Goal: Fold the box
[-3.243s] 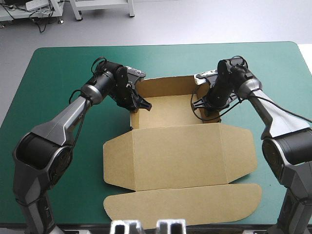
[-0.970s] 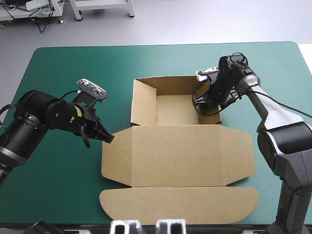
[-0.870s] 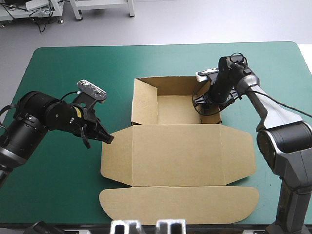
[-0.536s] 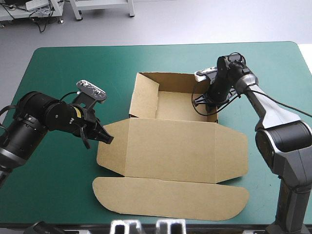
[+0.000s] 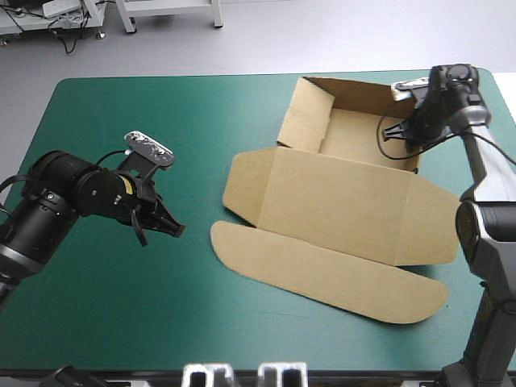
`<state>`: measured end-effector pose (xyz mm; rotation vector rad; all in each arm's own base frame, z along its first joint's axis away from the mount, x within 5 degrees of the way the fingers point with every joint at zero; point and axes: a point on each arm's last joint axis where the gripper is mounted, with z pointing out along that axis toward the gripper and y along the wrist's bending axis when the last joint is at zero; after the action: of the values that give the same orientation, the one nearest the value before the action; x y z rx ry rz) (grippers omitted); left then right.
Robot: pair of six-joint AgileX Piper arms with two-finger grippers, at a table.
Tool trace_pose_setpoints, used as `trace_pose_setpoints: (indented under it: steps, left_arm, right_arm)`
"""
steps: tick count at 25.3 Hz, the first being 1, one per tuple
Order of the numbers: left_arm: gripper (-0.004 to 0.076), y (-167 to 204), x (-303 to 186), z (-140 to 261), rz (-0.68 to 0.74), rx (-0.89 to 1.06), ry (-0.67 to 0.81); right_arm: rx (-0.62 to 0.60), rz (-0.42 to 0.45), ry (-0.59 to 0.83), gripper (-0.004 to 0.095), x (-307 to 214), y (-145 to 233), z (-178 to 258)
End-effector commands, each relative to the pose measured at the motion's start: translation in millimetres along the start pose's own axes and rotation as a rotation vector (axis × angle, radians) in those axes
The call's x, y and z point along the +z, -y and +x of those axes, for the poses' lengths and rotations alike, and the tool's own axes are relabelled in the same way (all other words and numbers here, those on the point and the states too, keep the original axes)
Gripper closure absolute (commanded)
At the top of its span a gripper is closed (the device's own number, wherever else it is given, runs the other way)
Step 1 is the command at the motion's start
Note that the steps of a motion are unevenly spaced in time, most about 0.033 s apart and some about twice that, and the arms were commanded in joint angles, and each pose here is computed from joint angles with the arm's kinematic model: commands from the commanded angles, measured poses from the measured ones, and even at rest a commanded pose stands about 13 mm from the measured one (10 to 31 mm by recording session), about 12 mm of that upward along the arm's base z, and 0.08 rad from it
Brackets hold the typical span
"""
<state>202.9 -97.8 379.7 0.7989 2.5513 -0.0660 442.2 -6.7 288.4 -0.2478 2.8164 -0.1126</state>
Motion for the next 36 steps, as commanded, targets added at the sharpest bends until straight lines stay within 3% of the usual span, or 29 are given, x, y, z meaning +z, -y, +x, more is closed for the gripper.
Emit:
trace_pose_setpoints:
  steps: [1,12,18,20,23,26,28,36]
  left_arm:
    - [0.0731,0,-14,0,-0.006,-0.003,0.044]
    - [0.0731,-1,-14,-3,-0.022,0.001,0.077]
    - [0.0731,-1,-14,-3,-0.023,0.001,0.079]
    - [0.0731,-1,-14,-3,-0.023,0.001,0.079]
    - [0.0731,-1,-14,-3,-0.023,0.001,0.079]
    - [0.0731,-1,-14,-3,-0.023,0.001,0.079]
    - [0.0731,-1,-14,-3,-0.023,0.001,0.079]
    - [0.0731,-2,-14,-6,-0.026,0.000,0.114]
  right_arm:
    - [0.107,0.083,0.093,0.0928,-36,55,8]
    - [0.487,0.224,0.059,0.0928,-44,199,84]
    - [0.467,0.199,0.081,0.0880,-45,212,93]
    - [0.470,0.193,0.103,0.0746,-45,212,91]
    - [0.467,0.191,0.127,0.0323,-46,213,89]
    - [0.460,0.236,0.126,0.0084,-46,216,90]
    - [0.473,0.281,0.106,0.0017,-47,220,93]
    - [0.497,0.317,0.114,0.0028,-86,218,92]
